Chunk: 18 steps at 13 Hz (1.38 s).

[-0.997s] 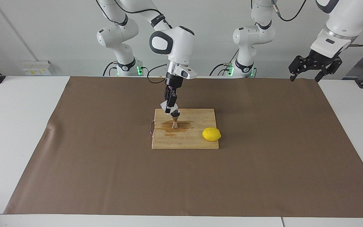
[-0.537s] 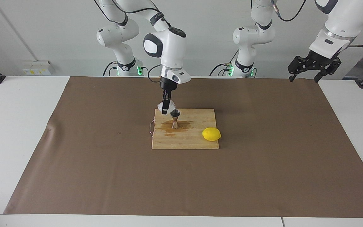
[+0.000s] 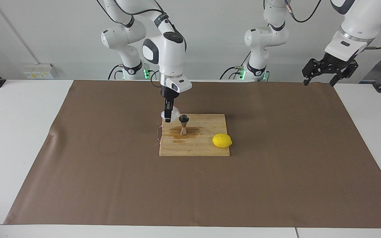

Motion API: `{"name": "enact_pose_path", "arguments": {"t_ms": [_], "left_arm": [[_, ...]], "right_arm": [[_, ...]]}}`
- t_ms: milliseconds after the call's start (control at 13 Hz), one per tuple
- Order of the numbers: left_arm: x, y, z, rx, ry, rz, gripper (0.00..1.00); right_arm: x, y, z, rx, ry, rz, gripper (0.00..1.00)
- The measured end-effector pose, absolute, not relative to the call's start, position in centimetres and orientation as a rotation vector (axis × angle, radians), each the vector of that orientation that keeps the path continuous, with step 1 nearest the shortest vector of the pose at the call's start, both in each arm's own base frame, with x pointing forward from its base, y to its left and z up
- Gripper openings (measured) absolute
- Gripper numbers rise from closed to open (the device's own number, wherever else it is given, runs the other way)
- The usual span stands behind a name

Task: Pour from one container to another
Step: 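Carry the white cup with the right gripper back to its spot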

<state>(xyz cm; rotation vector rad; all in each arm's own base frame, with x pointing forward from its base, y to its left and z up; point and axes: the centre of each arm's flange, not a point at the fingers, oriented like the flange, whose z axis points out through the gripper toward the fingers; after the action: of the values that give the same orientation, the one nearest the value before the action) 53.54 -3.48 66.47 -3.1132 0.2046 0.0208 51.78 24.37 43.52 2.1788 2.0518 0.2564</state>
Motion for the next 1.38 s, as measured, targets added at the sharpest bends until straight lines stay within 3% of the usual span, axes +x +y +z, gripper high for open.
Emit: {"name": "enact_pose_path", "arguments": {"t_ms": [614, 1074, 1381], "left_arm": [[53.9, -3.5, 67.0, -3.112, 0.204, -0.060, 1.00], [53.9, -3.5, 67.0, -3.112, 0.204, -0.062, 1.00], [53.9, -3.2, 67.0, -3.113, 0.194, -0.062, 1.00]], "right_arm": [[55.0, 10.6, 39.1, 2.420, 2.185, 0.471, 0.51], [53.5, 0.1, 33.1, 2.503, 2.249, 0.597, 0.51], [52.8, -3.0, 29.7, 2.529, 2.271, 0.611, 0.51]]}}
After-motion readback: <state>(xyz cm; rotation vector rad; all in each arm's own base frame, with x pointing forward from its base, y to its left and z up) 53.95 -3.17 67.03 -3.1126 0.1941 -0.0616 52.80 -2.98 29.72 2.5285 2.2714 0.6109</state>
